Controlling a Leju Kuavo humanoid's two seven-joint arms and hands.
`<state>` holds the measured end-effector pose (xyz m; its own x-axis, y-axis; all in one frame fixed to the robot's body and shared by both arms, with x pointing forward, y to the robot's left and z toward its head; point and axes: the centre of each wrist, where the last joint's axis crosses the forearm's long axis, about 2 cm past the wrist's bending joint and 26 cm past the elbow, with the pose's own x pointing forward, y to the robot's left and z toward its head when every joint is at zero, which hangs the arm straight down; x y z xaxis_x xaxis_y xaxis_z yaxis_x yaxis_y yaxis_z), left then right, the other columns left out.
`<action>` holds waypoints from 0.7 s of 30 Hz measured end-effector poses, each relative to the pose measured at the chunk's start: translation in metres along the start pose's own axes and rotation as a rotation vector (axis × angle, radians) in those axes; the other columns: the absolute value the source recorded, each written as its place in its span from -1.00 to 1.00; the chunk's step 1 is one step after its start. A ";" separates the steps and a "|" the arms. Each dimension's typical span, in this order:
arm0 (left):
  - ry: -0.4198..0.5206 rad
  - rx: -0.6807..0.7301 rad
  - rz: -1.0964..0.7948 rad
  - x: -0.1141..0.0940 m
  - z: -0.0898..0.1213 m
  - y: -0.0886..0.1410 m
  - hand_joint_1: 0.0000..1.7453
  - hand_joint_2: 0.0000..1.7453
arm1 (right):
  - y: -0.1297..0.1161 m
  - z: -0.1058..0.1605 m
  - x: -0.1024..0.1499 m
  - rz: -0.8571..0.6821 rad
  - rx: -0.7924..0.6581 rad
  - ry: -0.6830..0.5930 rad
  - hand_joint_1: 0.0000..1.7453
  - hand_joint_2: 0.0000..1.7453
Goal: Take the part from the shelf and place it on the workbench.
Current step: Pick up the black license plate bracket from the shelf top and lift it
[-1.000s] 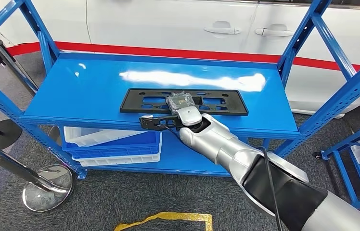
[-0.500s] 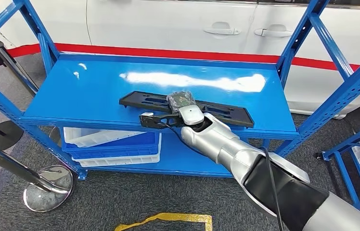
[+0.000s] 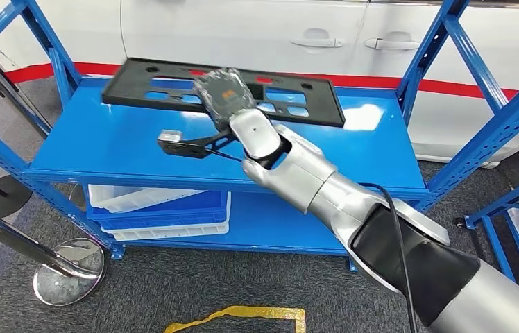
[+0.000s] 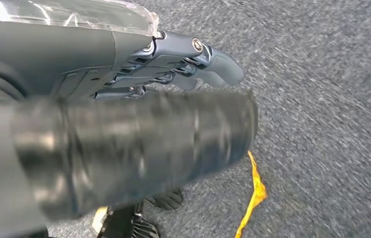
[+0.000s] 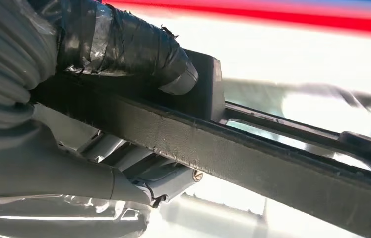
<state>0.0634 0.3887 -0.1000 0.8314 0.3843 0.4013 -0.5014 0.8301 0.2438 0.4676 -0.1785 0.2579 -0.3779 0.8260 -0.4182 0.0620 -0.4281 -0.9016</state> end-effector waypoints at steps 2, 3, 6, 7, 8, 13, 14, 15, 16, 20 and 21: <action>-0.005 -0.007 0.000 0.000 0.000 -0.001 -1.00 1.00 | -0.039 -0.003 0.004 0.042 -0.075 -0.031 1.00 1.00; -0.007 -0.009 0.000 0.000 0.000 -0.001 -1.00 1.00 | -0.055 -0.002 0.006 0.060 -0.117 -0.050 1.00 1.00; -0.016 -0.013 0.000 -0.001 0.000 -0.001 -1.00 1.00 | -0.099 0.003 0.015 0.132 -0.243 -0.133 1.00 1.00; -0.019 -0.013 0.000 -0.002 0.000 -0.001 -1.00 1.00 | -0.116 0.006 0.017 0.161 -0.281 -0.161 1.00 1.00; -0.022 -0.013 -0.001 -0.002 0.000 -0.001 -1.00 1.00 | -0.133 0.010 0.019 0.190 -0.315 -0.186 1.00 1.00; -0.031 -0.016 -0.001 -0.002 0.001 -0.001 -1.00 1.00 | -0.189 0.033 0.033 0.293 -0.465 -0.279 1.00 1.00; -0.032 -0.016 -0.003 -0.003 0.001 -0.001 -1.00 1.00 | -0.195 0.037 0.037 0.310 -0.489 -0.300 1.00 1.00; -0.033 -0.017 -0.004 -0.003 0.001 -0.001 -1.00 1.00 | -0.200 0.041 0.041 0.325 -0.511 -0.321 1.00 1.00; -0.033 -0.017 -0.006 -0.003 0.001 -0.001 -1.00 1.00 | -0.203 0.045 0.044 0.338 -0.529 -0.340 1.00 1.00; -0.033 -0.017 -0.007 -0.004 0.001 -0.002 -1.00 1.00 | -0.209 0.057 0.056 0.369 -0.578 -0.391 1.00 1.00; -0.032 -0.018 -0.008 -0.004 0.001 -0.002 -1.00 1.00 | -0.209 0.059 0.058 0.375 -0.586 -0.399 1.00 1.00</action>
<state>0.0609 0.3849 -0.1011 0.8269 0.3651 0.4277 -0.4907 0.8400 0.2316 0.3785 -0.0629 0.4287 -0.5306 0.4245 -0.7337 0.6833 -0.2980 -0.6665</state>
